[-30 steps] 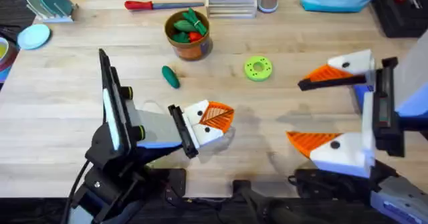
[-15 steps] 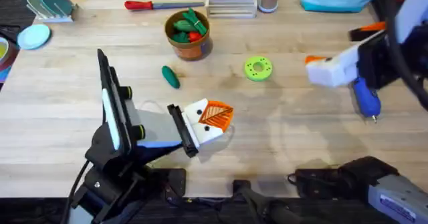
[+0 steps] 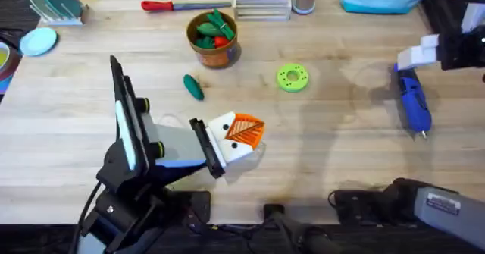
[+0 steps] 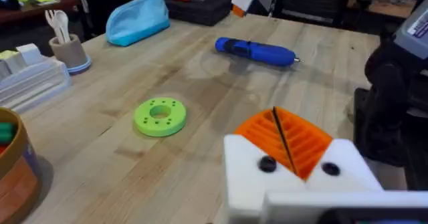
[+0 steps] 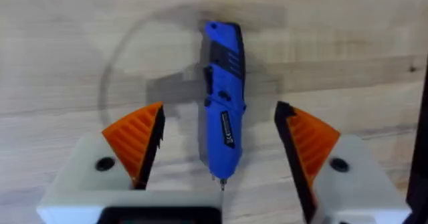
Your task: Pick up the gripper from the table and insert it into the empty holder that is missing its gripper. Then pick up a screw, insert it into the mounting hole, and use the screwdriver to tighten it. Finally, clean up the table by picking up the vegetable and placing it into the bucket.
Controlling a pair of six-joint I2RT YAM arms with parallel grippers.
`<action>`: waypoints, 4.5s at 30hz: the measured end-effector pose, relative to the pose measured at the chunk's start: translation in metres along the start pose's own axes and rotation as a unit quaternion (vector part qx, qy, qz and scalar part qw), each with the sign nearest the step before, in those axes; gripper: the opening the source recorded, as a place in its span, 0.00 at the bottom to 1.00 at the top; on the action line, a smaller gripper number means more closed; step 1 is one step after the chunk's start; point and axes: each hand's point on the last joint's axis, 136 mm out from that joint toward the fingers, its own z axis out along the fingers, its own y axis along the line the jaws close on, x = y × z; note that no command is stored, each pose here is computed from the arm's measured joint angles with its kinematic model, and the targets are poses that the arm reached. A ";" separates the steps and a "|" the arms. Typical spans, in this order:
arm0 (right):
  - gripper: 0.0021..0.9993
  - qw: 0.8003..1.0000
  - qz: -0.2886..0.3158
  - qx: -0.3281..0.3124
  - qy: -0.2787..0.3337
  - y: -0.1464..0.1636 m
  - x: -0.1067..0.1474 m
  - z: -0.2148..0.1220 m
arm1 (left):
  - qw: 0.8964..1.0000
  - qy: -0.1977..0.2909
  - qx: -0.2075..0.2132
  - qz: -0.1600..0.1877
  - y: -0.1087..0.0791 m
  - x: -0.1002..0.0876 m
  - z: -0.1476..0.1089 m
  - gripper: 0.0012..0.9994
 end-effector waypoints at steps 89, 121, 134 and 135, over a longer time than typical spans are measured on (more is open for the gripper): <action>0.02 0.939 0.089 -0.072 -0.324 0.011 -0.097 -0.110 | 1.000 0.000 0.000 0.000 0.000 0.000 0.000 0.00; 0.02 0.538 -0.134 -0.606 -0.570 0.304 -0.013 -0.313 | 1.000 0.000 -0.002 0.000 0.001 0.000 0.000 0.00; 0.02 0.522 -0.158 -0.629 -0.554 0.332 0.000 -0.311 | 1.000 0.000 -0.002 0.000 0.001 0.000 0.000 0.00; 0.02 0.522 -0.159 -0.628 -0.554 0.332 0.000 -0.311 | 1.000 0.000 -0.002 0.000 0.001 0.000 0.000 0.00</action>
